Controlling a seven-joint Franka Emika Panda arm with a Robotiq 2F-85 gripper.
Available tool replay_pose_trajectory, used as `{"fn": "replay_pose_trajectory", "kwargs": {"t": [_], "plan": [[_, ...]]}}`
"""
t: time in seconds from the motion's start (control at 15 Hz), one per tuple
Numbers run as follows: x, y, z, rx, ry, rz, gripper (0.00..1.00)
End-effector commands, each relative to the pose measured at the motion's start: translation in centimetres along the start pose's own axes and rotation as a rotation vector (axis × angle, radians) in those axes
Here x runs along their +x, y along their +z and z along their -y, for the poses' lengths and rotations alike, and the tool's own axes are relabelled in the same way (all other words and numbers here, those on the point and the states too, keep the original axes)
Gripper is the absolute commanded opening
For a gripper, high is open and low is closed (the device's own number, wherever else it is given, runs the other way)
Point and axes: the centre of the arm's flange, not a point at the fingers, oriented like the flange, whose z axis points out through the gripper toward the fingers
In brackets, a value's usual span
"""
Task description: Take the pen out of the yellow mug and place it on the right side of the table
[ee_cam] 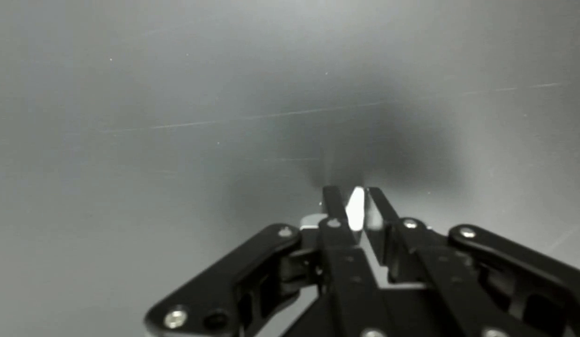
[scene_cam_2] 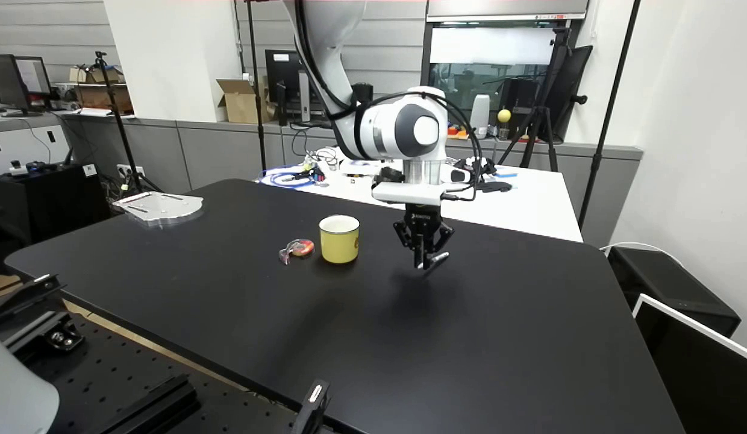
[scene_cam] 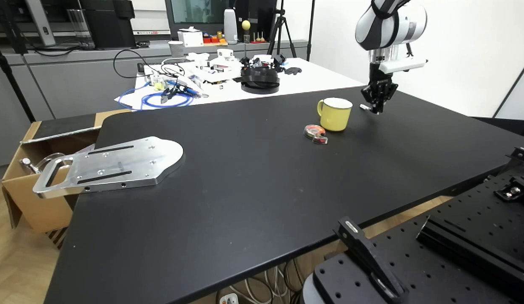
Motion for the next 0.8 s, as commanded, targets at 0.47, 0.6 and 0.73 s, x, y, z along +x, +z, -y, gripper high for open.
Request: {"fn": "replay_pose_trajectory", "kwargs": {"t": [0.47, 0.6, 0.73], "plan": [[0.5, -6.6, -0.3, 0.005, 0.046, -0.029, 0.98], [0.2, -7.9, -0.5, 0.008, 0.042, -0.013, 1.00], [0.5, -6.8, -0.5, 0.006, 0.018, -0.020, 0.99]]}}
